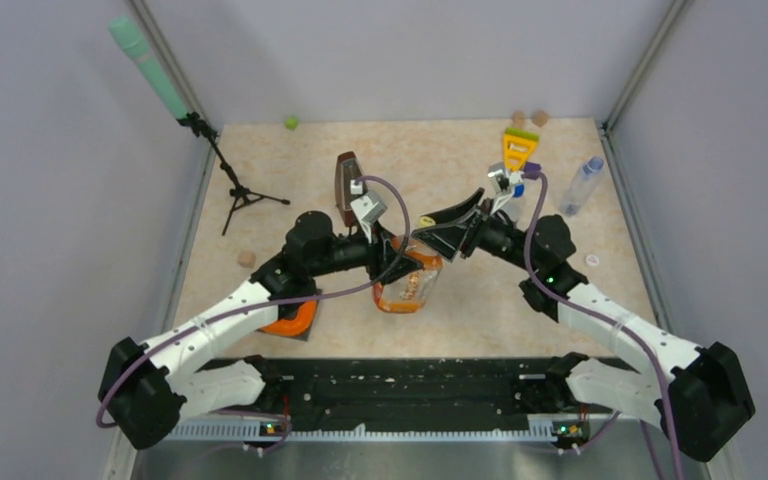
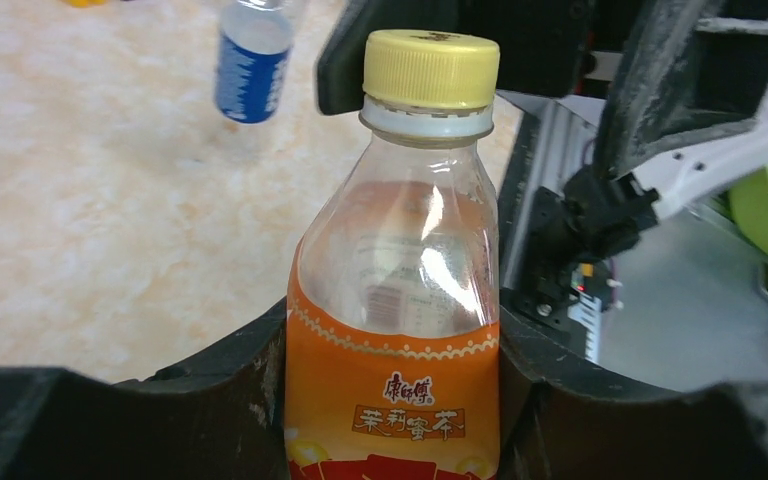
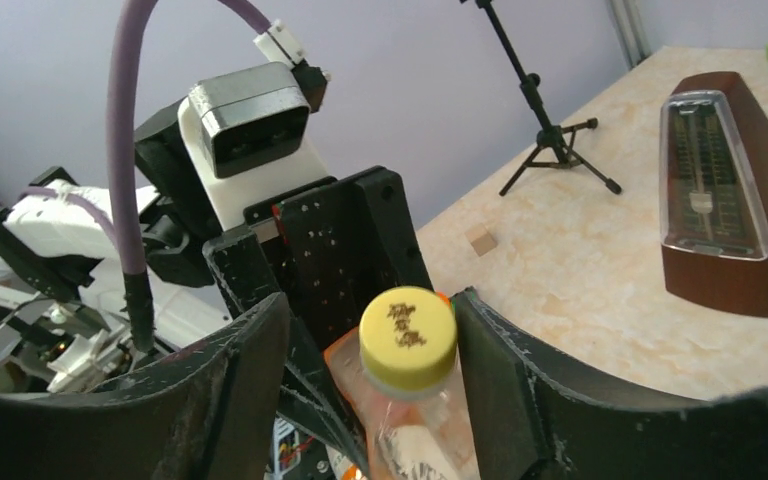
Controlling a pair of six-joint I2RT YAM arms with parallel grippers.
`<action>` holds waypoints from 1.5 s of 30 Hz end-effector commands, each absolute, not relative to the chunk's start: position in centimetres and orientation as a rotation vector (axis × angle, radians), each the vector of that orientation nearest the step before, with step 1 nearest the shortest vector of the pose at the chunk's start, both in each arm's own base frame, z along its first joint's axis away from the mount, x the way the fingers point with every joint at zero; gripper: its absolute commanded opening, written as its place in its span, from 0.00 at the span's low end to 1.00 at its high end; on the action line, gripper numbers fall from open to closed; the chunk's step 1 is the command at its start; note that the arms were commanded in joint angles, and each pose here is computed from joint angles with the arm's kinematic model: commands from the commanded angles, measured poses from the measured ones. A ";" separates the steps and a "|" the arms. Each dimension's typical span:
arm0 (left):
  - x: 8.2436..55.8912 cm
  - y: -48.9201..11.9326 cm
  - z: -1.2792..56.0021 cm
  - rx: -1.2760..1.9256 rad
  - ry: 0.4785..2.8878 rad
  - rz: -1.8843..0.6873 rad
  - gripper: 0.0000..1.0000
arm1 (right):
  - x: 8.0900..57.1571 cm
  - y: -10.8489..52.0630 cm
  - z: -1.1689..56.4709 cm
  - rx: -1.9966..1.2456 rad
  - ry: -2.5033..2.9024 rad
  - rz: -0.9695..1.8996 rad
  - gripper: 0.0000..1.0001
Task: Unscrew the bottle caps
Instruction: Unscrew the bottle cap from the plastic bottle.
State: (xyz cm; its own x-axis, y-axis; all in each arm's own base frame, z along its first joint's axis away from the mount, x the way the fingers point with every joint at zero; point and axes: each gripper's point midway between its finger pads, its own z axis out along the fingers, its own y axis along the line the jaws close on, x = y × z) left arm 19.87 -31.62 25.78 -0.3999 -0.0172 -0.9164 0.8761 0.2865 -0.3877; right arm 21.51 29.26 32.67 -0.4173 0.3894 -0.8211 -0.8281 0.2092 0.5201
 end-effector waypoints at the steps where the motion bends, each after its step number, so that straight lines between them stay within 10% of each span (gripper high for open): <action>1: 22.6 -29.9 27.8 0.717 1.653 -1.035 0.00 | 21.7 28.4 35.0 -0.390 1.355 1.409 0.63; 13: 22.0 -31.4 26.5 0.727 1.733 -0.803 0.00 | 23.5 28.5 34.5 -0.300 1.410 1.382 0.67; 35: 22.5 -31.7 29.0 0.663 1.641 -0.739 0.00 | 24.3 29.0 33.3 -0.272 1.475 1.372 0.45; 45: 21.9 -32.7 28.2 0.716 1.657 -0.782 0.00 | 24.7 28.8 33.8 -0.224 1.446 1.379 0.56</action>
